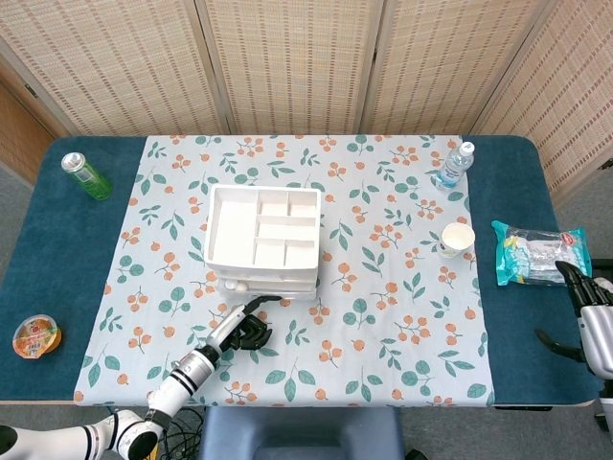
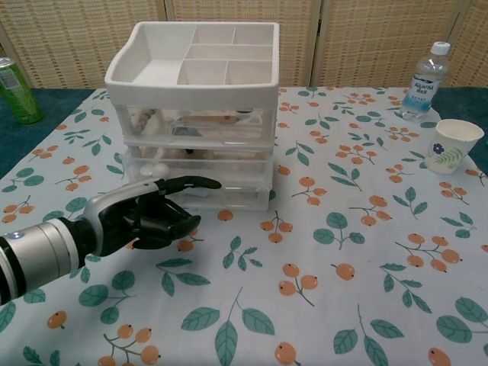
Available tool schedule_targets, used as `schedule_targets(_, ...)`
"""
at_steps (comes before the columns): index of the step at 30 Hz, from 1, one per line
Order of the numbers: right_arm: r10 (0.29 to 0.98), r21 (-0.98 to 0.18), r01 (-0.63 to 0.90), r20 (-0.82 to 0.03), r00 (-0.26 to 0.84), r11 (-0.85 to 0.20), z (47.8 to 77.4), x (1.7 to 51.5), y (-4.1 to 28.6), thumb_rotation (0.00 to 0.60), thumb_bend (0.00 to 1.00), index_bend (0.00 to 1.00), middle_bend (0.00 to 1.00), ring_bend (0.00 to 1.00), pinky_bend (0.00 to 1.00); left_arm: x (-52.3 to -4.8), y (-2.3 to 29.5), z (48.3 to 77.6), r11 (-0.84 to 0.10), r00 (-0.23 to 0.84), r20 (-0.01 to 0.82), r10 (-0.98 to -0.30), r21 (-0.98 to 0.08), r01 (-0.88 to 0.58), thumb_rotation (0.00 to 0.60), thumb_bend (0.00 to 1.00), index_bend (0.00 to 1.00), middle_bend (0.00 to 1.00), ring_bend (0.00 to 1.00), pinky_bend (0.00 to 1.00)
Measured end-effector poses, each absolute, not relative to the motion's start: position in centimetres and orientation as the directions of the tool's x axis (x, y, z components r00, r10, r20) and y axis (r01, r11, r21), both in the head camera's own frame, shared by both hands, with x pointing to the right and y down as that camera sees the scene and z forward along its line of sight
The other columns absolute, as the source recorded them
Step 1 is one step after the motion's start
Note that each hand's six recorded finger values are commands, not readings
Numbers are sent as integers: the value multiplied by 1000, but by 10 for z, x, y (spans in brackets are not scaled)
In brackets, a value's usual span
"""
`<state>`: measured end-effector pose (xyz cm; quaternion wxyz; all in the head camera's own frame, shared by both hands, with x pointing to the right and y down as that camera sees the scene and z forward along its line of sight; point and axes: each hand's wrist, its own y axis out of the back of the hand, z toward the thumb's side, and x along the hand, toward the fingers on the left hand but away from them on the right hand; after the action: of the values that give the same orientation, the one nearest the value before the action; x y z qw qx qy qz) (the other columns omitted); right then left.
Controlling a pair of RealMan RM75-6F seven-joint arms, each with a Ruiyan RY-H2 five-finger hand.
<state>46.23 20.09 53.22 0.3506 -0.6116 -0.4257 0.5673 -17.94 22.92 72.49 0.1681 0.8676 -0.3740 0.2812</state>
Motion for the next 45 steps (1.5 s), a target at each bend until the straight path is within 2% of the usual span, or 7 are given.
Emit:
schedule_targets(14, 919, -913, 125, -394, -10, -390, 532, 463, 203, 600, 187, 0, 86, 200, 245, -181, 236, 719, -678, 579, 612, -539, 93, -729, 600, 488, 208, 890, 975, 1000)
schedule_targets(22, 920, -913, 125, -392, -9, -388, 531, 463, 204, 600, 186, 0, 86, 200, 245, -187, 240, 717, -678, 572, 618, -539, 84, -730, 600, 488, 135, 886, 974, 1000)
schedule_targets(30, 920, -913, 125, -391, -5, -388, 532, 462, 203, 600, 187, 0, 86, 201, 245, -193, 243, 710, -673, 569, 611, -550, 78, -735, 600, 488, 125, 885, 972, 1000)
schedule_targets(37, 923, -916, 123, -385, -3, -382, 530, 461, 202, 600, 187, 0, 86, 201, 244, -199, 246, 694, -695, 582, 600, -549, 58, -717, 600, 488, 137, 880, 969, 1000)
schedule_targets(45, 928, -922, 118, -372, -1, -369, 525, 462, 201, 600, 186, 0, 86, 204, 245, -211, 240, 671, -753, 599, 581, -551, -37, -657, 600, 488, 166, 880, 969, 1000)
